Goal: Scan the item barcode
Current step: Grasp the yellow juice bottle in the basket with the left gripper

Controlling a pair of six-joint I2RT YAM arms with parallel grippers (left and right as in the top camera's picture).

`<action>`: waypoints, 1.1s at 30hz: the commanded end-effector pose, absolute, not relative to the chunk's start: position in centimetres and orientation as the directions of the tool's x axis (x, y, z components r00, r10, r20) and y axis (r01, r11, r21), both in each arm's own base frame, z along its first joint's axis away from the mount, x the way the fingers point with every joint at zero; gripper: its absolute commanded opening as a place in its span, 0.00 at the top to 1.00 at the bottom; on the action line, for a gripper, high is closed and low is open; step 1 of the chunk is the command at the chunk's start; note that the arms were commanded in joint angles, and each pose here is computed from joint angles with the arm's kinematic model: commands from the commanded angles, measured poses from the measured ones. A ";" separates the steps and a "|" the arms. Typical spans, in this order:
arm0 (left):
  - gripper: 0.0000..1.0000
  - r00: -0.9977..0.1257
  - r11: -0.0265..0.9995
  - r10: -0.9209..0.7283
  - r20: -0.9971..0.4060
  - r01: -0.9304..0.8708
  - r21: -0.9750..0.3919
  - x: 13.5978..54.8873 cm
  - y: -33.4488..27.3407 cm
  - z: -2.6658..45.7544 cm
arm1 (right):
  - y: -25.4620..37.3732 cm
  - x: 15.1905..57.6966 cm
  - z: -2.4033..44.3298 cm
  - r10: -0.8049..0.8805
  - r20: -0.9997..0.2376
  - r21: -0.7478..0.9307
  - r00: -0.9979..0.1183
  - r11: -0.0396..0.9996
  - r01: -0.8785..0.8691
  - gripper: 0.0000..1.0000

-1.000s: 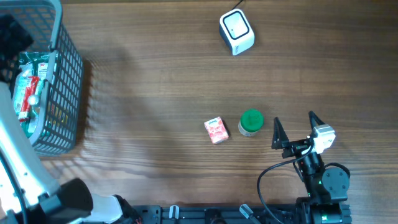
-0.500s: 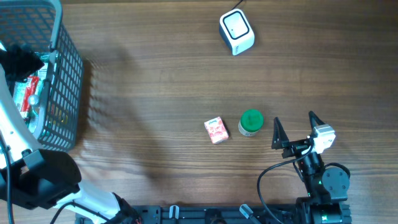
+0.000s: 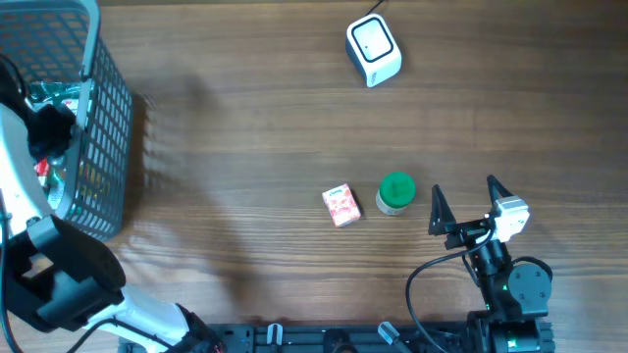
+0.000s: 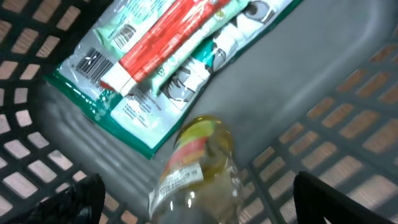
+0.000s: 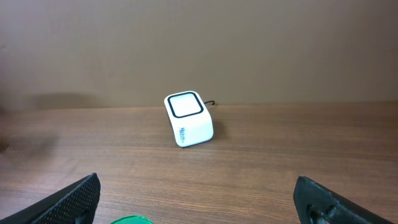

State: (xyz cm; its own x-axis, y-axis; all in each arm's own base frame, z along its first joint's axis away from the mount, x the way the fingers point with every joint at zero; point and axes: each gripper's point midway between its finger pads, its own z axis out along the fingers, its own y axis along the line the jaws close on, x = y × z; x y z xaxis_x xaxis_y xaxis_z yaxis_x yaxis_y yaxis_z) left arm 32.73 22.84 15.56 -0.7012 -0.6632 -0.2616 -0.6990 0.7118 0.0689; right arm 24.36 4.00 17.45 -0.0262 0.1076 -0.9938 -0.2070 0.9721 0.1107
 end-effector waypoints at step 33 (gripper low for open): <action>0.81 -0.721 0.731 -0.653 -0.232 -0.680 0.058 32.6 22.2 11.5 | 3.8 24.4 17.5 0.103 -0.995 0.105 -0.019 0.975 -0.197 0.00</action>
State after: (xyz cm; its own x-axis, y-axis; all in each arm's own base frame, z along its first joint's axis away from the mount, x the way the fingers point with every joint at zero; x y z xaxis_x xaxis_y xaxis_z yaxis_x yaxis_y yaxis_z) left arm 32.83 22.53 12.05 -0.7147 -0.6524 -0.2523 -0.6840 0.7272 0.0573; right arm 24.36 4.00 17.46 -0.0258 0.1076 -0.9939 -0.2071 0.9721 0.1107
